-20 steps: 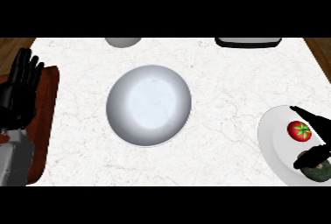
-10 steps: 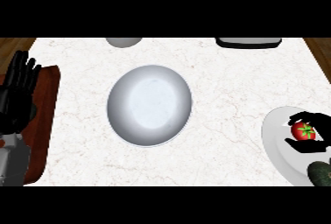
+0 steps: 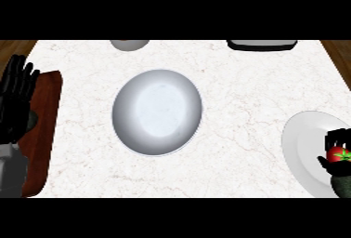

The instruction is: Pick the tomato from the plate and place it in the bowl

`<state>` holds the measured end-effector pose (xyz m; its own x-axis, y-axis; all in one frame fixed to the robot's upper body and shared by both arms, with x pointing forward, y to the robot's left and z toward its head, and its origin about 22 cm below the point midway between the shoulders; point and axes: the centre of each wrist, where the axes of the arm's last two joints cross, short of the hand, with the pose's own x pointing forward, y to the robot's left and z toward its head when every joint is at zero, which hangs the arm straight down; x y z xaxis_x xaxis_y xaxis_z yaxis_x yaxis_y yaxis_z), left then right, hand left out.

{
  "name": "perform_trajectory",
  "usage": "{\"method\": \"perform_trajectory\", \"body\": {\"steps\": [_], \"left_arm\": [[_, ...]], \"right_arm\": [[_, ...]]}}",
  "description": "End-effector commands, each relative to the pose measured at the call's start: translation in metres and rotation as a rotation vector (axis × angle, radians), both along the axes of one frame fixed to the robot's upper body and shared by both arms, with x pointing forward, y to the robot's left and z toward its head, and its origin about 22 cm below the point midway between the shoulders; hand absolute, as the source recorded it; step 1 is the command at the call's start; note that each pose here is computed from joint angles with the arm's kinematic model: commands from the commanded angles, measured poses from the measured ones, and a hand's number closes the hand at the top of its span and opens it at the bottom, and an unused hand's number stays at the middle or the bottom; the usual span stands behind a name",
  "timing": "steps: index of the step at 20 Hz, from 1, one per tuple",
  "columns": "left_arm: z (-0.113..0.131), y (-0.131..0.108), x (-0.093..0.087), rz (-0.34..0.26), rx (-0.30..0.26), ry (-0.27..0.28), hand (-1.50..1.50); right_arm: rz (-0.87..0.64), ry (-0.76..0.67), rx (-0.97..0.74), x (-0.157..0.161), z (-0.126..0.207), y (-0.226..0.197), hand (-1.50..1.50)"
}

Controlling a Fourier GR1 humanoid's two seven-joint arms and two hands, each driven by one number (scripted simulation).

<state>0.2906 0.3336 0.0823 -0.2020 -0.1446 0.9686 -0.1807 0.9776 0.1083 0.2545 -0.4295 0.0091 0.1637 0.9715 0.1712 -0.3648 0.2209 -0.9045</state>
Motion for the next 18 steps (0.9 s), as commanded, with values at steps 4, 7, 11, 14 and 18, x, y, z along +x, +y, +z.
{"method": "perform_trajectory", "body": {"steps": [4,7,11,14,18], "left_arm": [[0.013,-0.001,-0.006,0.022,0.002,0.004,0.0],[0.0,0.007,0.013,0.01,0.017,-0.012,0.0],[-0.003,-0.002,-0.006,0.007,-0.008,0.007,0.0],[0.003,0.011,-0.011,0.02,0.007,0.006,0.0],[-0.011,-0.006,-0.01,0.027,-0.002,-0.006,0.0]], "right_arm": [[0.017,-0.02,-0.101,-0.028,0.029,-0.016,1.5],[0.007,-0.089,-0.08,-0.024,0.039,0.011,1.5],[-0.023,-0.249,-0.141,-0.046,0.083,-0.006,1.5],[-0.025,-0.315,-0.125,-0.05,0.129,0.012,1.5],[0.124,-0.421,0.04,-0.053,0.167,0.031,1.5]]}}
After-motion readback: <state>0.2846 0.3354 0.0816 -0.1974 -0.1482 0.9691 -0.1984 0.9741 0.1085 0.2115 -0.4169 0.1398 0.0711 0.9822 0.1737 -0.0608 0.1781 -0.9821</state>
